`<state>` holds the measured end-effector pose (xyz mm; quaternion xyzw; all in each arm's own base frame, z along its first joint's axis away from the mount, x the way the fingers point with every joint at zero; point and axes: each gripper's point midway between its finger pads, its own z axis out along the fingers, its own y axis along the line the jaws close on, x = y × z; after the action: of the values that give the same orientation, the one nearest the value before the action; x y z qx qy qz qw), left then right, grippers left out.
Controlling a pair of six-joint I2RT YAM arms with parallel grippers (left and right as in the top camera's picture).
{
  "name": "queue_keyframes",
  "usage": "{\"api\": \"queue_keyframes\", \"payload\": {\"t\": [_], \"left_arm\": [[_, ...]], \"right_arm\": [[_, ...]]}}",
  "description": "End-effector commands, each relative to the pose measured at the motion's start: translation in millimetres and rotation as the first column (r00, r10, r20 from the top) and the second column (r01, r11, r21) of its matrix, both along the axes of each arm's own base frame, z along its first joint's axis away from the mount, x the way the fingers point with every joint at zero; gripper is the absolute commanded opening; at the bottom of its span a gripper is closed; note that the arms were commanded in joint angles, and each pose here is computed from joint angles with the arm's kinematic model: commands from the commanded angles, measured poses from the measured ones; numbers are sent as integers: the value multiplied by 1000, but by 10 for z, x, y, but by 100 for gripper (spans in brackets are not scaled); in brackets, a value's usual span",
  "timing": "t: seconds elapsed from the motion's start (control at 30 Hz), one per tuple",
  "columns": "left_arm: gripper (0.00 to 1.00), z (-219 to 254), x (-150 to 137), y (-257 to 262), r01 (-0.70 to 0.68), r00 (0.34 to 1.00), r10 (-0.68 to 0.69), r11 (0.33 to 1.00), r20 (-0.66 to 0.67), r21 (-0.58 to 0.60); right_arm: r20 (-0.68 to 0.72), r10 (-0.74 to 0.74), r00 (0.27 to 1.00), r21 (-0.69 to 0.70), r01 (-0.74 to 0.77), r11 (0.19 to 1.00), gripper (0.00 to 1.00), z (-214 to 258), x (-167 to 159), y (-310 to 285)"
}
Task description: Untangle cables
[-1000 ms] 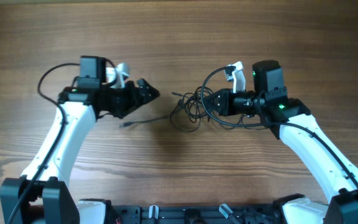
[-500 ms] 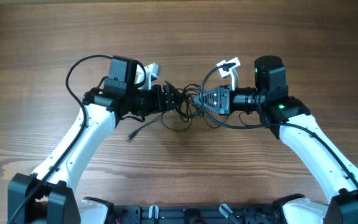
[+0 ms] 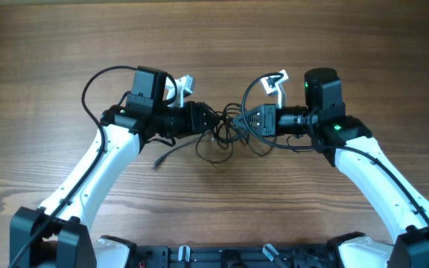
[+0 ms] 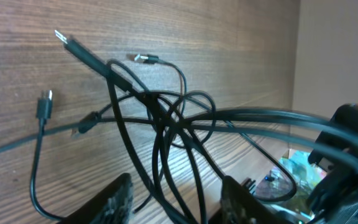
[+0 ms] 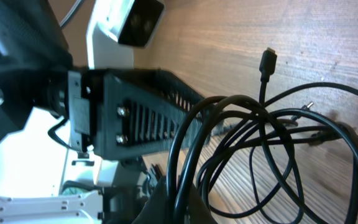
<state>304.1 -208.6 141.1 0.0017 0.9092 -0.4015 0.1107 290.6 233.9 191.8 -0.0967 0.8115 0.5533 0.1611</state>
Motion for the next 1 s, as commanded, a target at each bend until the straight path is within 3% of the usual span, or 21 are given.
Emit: {"api": "queue_keyframes", "payload": {"t": [0.0, 0.17, 0.43, 0.57, 0.63, 0.67, 0.7, 0.73, 0.83, 0.97], "left_arm": [[43, -36, -65, -92, 21, 999, -22, 1000, -45, -19], [42, -165, -93, -156, 40, 996, -41, 999, -79, -9], [4, -176, -24, -133, 28, 998, -28, 1000, -50, 7], [4, -185, 36, -42, 23, 1000, -23, 999, -22, 23], [4, -192, 65, 44, 7, 1000, -6, 1000, -22, 29], [4, -197, 74, 83, -4, 1000, 5, 999, -28, 32], [4, -201, 84, 241, -20, 999, 22, 999, -29, 48], [4, -196, 82, 296, -22, 999, 23, 998, -25, 54], [4, -156, 87, 427, -35, 999, 35, 997, -9, 63], [4, -66, 135, 541, -69, 998, 67, 996, 21, 59]], "right_arm": [[-12, -10, 1000, 37, 11, 999, 4, 124, 67, 32], [-10, -4, 1000, 67, 4, 998, 4, 200, 75, 54], [-17, -7, 1000, 62, 8, 998, 4, 183, 74, 49], [-44, -63, 997, 11, 64, 998, 6, 69, 129, 1], [-99, -187, 977, -114, 175, 978, 11, -196, 213, -138], [-126, -271, 954, -209, 241, 948, 11, -380, 245, -262], [-162, -570, 805, -542, 410, 733, 11, -939, 200, -836], [-139, -652, 746, -640, 435, 633, 10, -1078, 133, -1057], [-33, -734, 678, -792, 430, 434, 10, -1244, -28, -1482], [19, -754, 657, -848, 410, 336, 18, -1289, -134, -1681]]}}
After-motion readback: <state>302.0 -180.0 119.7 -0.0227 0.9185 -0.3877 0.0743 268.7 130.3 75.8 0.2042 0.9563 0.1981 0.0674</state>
